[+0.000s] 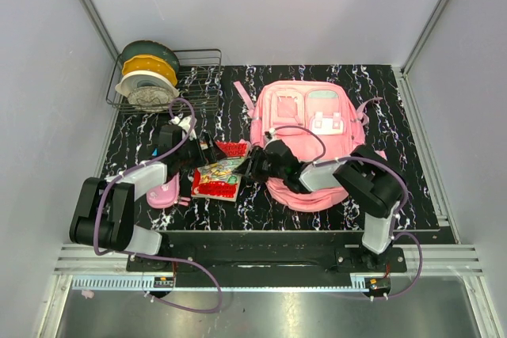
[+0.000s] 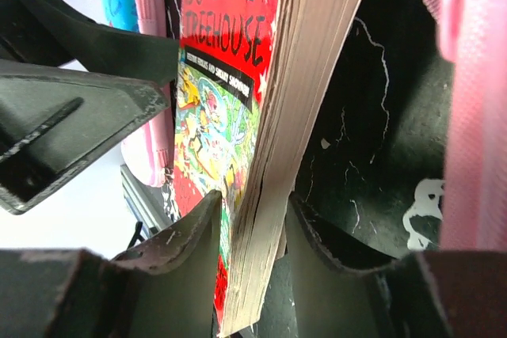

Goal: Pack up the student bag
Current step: Pick up the book from the center of the board.

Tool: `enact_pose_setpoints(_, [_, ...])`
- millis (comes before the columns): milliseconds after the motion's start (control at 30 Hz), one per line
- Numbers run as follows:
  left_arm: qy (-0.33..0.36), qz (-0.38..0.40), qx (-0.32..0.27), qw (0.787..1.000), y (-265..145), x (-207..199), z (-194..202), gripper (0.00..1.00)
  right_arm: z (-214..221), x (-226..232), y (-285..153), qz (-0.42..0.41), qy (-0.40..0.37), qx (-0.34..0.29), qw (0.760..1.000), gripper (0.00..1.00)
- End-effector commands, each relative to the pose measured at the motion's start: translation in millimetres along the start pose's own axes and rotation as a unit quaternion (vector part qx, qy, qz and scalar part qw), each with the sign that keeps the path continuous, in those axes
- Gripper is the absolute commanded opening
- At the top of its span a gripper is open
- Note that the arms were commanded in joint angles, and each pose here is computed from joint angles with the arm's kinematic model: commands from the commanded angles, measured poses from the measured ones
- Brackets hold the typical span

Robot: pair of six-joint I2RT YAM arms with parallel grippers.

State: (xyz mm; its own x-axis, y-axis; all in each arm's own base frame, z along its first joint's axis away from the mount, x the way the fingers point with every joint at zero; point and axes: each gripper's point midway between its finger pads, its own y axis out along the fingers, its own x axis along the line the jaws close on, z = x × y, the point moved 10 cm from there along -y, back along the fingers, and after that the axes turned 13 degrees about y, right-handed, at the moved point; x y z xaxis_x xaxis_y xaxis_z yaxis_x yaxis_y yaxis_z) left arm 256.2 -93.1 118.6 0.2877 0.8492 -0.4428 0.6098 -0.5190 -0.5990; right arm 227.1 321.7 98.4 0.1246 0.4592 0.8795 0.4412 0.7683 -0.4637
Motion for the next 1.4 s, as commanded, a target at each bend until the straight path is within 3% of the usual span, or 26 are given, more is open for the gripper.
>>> enact_pose_setpoints(0, [0.012, 0.034, -0.02, 0.999, -8, -12, -9, 0.99, -8, 28, -19, -0.063, -0.037, -0.057, 0.996, 0.42])
enact_pose_setpoints(133, [0.016, 0.047, -0.016, 0.999, -5, -17, -9, 0.99, -6, 36, -16, -0.099, -0.043, -0.036, 0.993, 0.38])
enact_pose_setpoints(267, [0.014, 0.06, -0.014, 0.998, -1, -22, -6, 0.99, -2, 37, -4, -0.106, -0.022, -0.004, 0.994, 0.5])
enact_pose_setpoints(400, [0.005, 0.065, -0.016, 0.998, 1, -21, -3, 0.99, 0, 35, 3, -0.112, -0.008, 0.012, 0.994, 0.53])
enact_pose_setpoints(567, [0.005, 0.066, -0.02, 0.998, 1, -23, -4, 0.99, 2, 38, 4, -0.137, -0.005, 0.021, 0.99, 0.47])
enact_pose_setpoints(667, [0.006, 0.071, -0.022, 0.997, 0, -24, -6, 0.99, 2, 44, 2, -0.153, -0.013, 0.025, 0.988, 0.38])
enact_pose_setpoints(700, [0.008, 0.073, -0.023, 0.997, -1, -25, -6, 0.99, 2, 45, 1, -0.152, -0.018, 0.024, 0.988, 0.3])
enact_pose_setpoints(733, [0.009, 0.073, -0.024, 0.997, -1, -25, -6, 0.99, 1, 45, 1, -0.146, -0.024, 0.021, 0.989, 0.18])
enact_pose_setpoints(867, [0.025, 0.043, -0.073, 0.996, -18, -29, -14, 0.99, -2, 50, -9, -0.126, -0.039, -0.003, 0.991, 0.0])
enact_pose_setpoints(1033, [0.053, -0.041, -0.122, 0.99, -50, -31, -31, 0.99, -7, 65, -37, -0.113, -0.084, -0.042, 0.989, 0.0])
enact_pose_setpoints(1133, [0.064, -0.066, -0.185, 0.979, -76, -39, -44, 0.99, -10, 78, -62, -0.115, -0.116, -0.062, 0.985, 0.0])
enact_pose_setpoints(1233, [0.077, -0.055, -0.246, 0.965, -97, -50, -52, 0.99, -16, 90, -96, -0.109, -0.134, -0.102, 0.98, 0.0])
enact_pose_setpoints(1300, [0.081, -0.042, -0.273, 0.958, -108, -56, -55, 0.99, -22, 74, -117, -0.061, -0.132, -0.128, 0.981, 0.0])
enact_pose_setpoints(1367, [0.094, -0.014, -0.281, 0.955, -113, -63, -58, 0.99, -33, 73, -155, -0.05, -0.134, -0.196, 0.97, 0.0])
